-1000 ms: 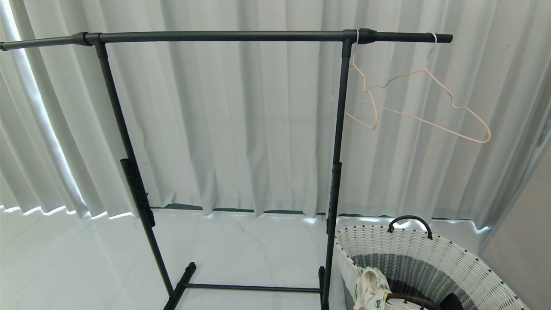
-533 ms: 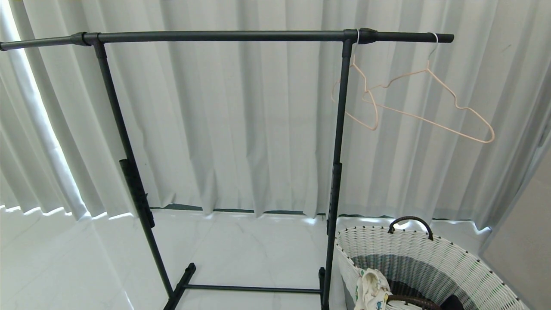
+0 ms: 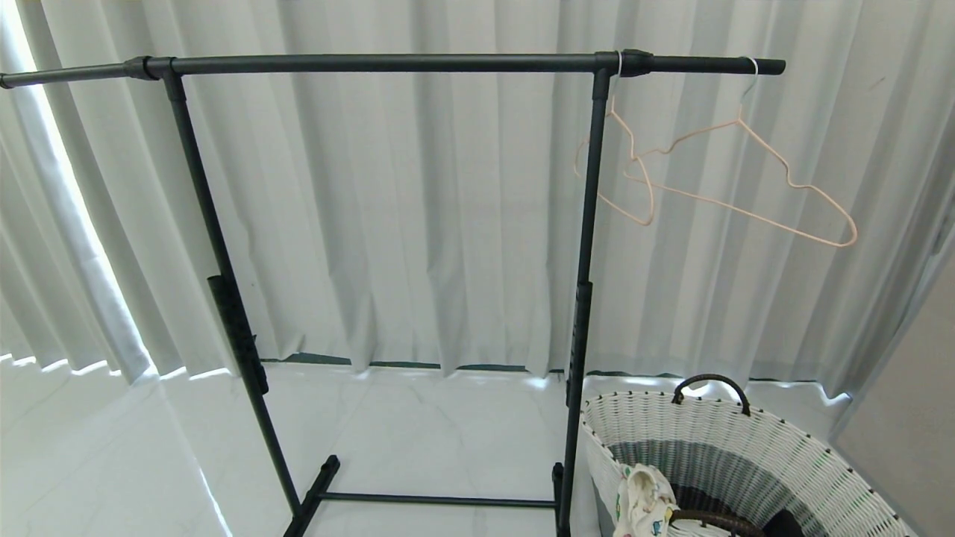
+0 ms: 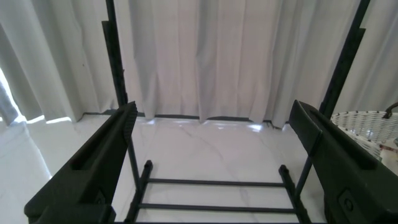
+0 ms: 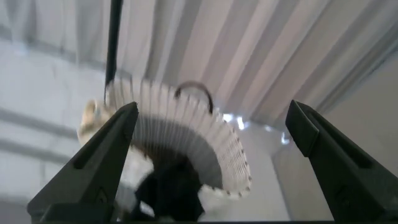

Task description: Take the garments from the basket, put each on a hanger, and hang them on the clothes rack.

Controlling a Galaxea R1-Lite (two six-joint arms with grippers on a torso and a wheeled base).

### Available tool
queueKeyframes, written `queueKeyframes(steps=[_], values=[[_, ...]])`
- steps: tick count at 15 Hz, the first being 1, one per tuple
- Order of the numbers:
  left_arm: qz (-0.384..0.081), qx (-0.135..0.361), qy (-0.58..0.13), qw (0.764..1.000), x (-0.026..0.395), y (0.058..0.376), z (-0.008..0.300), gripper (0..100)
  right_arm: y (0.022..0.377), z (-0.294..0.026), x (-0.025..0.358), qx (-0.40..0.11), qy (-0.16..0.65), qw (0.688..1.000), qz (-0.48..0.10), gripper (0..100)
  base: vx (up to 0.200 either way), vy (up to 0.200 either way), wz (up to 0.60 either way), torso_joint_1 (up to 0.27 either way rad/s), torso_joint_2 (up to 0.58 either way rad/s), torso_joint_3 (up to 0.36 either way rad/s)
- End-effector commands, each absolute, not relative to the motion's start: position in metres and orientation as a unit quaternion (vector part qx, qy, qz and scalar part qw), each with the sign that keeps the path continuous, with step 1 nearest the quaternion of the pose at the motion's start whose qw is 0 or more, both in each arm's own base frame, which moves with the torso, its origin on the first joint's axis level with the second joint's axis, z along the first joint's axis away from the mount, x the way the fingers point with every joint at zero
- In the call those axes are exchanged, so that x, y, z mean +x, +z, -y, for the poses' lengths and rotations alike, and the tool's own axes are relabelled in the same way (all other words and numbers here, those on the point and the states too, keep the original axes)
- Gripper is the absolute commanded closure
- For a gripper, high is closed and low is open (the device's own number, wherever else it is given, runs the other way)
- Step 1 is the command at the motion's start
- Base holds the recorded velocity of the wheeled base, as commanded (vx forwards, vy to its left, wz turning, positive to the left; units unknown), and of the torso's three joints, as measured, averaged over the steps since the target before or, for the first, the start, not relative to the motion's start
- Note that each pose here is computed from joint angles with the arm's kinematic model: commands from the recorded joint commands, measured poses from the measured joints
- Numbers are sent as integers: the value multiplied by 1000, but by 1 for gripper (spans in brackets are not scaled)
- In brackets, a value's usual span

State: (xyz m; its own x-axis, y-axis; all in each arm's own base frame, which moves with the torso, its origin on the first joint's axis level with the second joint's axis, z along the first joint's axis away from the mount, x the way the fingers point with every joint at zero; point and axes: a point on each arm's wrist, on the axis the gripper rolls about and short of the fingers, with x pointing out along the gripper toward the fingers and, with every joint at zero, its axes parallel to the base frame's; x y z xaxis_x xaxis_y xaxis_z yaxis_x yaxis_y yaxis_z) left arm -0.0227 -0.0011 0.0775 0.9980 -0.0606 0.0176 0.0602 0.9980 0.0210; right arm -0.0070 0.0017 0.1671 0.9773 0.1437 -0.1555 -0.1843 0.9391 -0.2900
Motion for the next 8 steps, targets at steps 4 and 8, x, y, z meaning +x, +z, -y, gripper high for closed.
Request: queueKeyframes(steps=[4, 8], values=[[9, 9, -31, 999, -23, 78, 1, 0, 134, -13, 157, -261, 176, 857, -407, 0, 0, 0, 0, 0, 0, 0], [9, 9, -30, 999, -23, 78, 1, 0, 89, -14, 179, -282, 213, 798, -488, 0, 0, 0, 0, 0, 0, 0]])
